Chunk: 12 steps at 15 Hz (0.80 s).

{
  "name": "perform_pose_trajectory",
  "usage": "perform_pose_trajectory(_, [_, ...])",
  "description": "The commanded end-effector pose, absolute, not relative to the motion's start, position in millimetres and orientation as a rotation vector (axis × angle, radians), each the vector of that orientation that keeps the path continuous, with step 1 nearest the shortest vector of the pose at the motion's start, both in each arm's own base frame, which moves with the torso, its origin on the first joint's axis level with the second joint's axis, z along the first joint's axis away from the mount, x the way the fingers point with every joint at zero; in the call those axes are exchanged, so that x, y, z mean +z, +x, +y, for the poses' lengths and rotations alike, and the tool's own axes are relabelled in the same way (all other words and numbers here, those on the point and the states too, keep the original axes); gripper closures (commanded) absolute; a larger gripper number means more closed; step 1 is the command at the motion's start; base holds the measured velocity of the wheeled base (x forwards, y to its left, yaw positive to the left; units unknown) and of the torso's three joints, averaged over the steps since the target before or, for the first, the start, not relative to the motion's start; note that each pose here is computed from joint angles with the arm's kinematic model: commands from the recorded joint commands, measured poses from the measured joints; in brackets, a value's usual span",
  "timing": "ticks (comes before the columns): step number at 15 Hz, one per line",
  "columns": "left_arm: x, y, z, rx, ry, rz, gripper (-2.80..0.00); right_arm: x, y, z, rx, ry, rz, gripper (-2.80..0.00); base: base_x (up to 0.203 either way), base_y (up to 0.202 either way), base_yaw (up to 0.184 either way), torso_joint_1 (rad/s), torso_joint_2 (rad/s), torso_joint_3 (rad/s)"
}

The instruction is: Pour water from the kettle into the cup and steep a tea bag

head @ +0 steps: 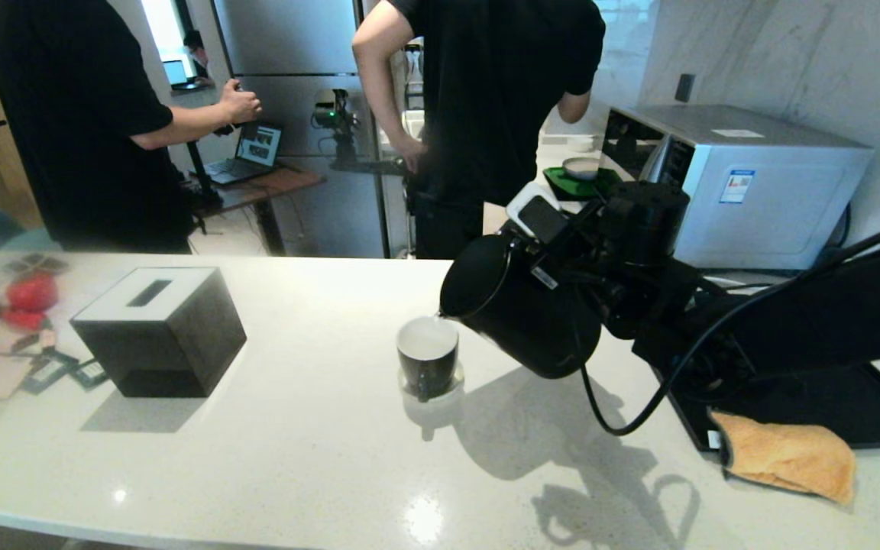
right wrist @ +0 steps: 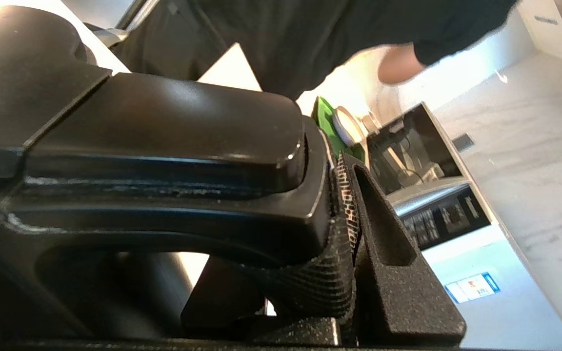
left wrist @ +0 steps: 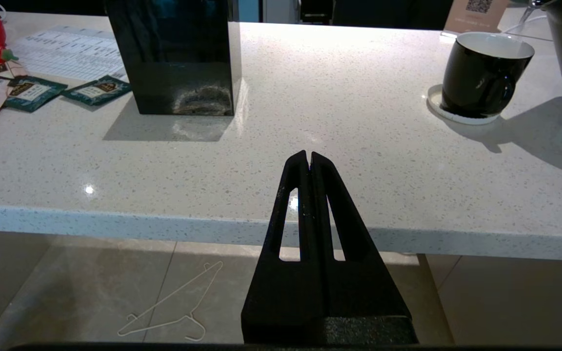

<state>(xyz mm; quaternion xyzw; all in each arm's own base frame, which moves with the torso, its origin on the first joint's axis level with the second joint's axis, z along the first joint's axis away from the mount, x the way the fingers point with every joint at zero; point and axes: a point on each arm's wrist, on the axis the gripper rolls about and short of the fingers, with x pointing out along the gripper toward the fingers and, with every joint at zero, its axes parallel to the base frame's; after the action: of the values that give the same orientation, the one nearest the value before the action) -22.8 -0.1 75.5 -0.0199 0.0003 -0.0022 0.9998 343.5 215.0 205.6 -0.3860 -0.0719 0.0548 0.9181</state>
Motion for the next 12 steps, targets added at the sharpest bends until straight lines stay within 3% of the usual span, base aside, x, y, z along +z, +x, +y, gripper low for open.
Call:
perform_pose_trajectory(1, [75.5,-22.7,-0.1,-0.005,-0.040,0.002,0.00,200.0,344.6,221.0,0.121,-0.803,-0.147,0.00,0.000,0.000,0.000,0.000,0.00,0.000])
perform_pose_trajectory(12, [75.5,-22.7,-0.1,-0.005,-0.041,0.002,0.00,191.4,349.4,226.2,0.116,-0.884,-0.170,0.00,0.000,0.000,0.000,0.000,0.00,0.000])
